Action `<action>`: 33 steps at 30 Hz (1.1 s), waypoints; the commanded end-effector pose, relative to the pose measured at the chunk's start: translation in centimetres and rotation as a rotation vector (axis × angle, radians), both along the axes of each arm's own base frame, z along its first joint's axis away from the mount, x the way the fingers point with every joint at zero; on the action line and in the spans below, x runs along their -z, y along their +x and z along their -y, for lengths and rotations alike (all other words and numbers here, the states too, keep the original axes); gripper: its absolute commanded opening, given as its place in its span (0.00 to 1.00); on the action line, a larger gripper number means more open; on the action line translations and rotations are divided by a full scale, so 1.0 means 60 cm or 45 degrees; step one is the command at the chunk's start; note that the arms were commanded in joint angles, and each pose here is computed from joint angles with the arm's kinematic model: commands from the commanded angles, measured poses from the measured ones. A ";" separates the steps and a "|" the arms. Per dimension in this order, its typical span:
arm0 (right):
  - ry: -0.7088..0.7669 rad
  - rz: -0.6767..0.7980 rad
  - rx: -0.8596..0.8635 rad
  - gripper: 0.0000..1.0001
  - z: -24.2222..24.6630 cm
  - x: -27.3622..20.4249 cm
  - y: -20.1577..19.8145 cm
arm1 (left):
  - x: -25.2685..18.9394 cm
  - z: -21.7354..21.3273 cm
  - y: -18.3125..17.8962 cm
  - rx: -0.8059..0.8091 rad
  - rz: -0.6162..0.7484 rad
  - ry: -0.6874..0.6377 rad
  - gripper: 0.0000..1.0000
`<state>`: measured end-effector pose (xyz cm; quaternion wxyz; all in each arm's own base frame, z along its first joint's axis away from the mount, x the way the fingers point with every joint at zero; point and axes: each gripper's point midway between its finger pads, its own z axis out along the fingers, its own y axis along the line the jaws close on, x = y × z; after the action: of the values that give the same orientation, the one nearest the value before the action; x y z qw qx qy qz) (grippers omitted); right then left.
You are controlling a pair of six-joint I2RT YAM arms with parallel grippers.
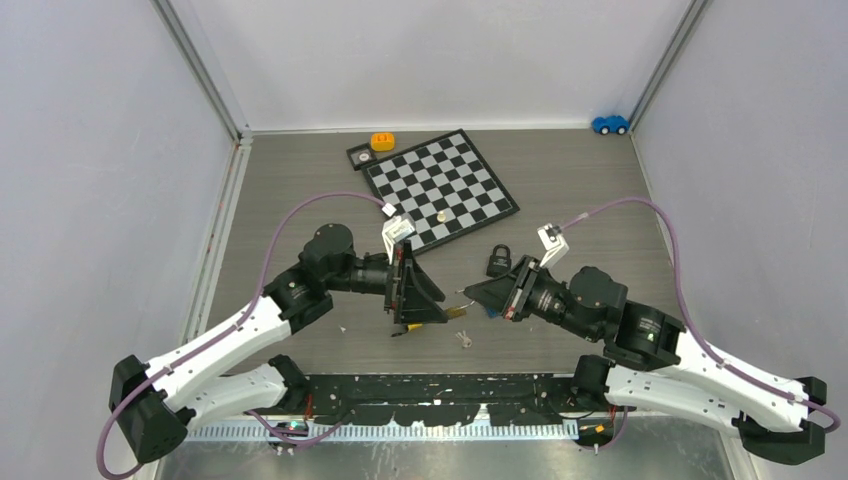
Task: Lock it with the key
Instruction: Pick up the lock from the center of the board.
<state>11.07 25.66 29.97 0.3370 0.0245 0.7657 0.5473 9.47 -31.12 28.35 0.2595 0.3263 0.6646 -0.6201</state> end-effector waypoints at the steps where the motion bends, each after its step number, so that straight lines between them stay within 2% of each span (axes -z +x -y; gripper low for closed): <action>1: 0.070 0.045 0.159 0.00 0.028 -0.040 0.028 | -0.022 -0.003 -0.003 0.002 0.013 -0.064 0.80; 3: 0.078 0.033 0.183 0.00 0.030 -0.042 0.032 | -0.023 -0.004 -0.002 -0.005 0.021 -0.063 0.87; 9: 0.037 -0.045 0.292 0.00 0.047 -0.033 0.048 | -0.025 -0.010 0.021 -0.123 0.108 -0.025 0.87; 12: 0.022 -0.108 0.353 0.00 0.053 -0.019 0.055 | -0.024 -0.020 0.037 -0.262 0.279 0.054 0.84; 16: 0.057 -0.180 0.383 0.00 0.052 -0.009 0.057 | -0.035 -0.028 0.048 -0.383 0.537 0.118 0.86; 21: 0.110 -0.211 0.366 0.00 0.043 -0.013 0.054 | -0.033 0.006 0.022 -0.329 0.661 0.079 0.87; 25: 0.140 -0.217 0.316 0.00 0.035 -0.023 0.046 | -0.013 0.044 0.002 -0.243 0.705 0.096 0.81; 33: 0.132 -0.222 0.176 0.00 0.018 -0.030 0.018 | -0.011 0.060 0.022 -0.299 0.752 0.088 0.77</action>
<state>12.82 23.57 28.48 0.3151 0.1538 0.7886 0.5052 9.50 -34.18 25.54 0.4345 0.4401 0.6539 -0.4358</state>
